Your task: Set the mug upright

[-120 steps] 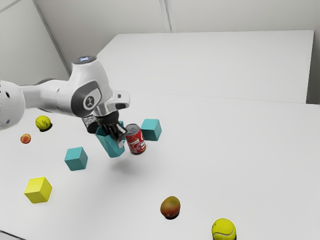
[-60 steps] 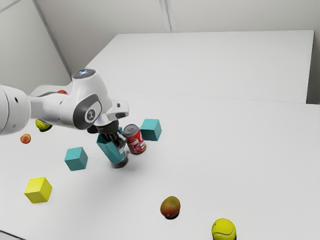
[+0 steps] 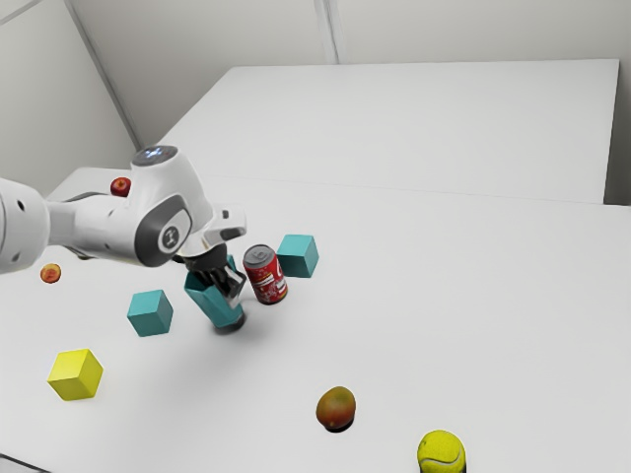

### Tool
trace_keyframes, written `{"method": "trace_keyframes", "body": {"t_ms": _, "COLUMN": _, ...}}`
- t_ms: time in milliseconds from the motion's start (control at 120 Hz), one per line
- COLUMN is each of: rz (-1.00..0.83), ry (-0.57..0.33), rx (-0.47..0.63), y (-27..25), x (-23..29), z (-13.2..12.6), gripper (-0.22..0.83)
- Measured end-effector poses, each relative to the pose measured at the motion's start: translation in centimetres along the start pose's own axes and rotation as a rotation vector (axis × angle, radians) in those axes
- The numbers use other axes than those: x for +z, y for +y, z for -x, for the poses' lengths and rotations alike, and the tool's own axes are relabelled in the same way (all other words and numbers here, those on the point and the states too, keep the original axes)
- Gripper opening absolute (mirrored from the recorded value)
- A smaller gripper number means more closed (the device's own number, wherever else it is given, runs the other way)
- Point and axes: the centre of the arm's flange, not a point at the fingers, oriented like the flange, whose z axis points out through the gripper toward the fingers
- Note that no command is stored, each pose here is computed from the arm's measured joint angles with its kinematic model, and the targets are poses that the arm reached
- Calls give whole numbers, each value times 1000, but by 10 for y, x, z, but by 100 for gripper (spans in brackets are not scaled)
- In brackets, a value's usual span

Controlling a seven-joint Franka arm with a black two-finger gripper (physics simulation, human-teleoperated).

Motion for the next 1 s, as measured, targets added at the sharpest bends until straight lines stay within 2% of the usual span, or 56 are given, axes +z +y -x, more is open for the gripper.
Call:
{"method": "trace_keyframes", "body": {"t_ms": 467, "rz": 5, "ry": -16, "rx": -16, "y": 4, "x": 7, "z": 7, "gripper": -14}}
{"method": "trace_keyframes", "body": {"t_ms": 675, "rz": 14, "ry": -17, "rx": -11, "y": 7, "x": 8, "z": 7, "gripper": 0}}
{"method": "trace_keyframes", "body": {"t_ms": 1000, "rz": 15, "ry": -13, "rx": -3, "y": 6, "x": 6, "z": 6, "gripper": 31}}
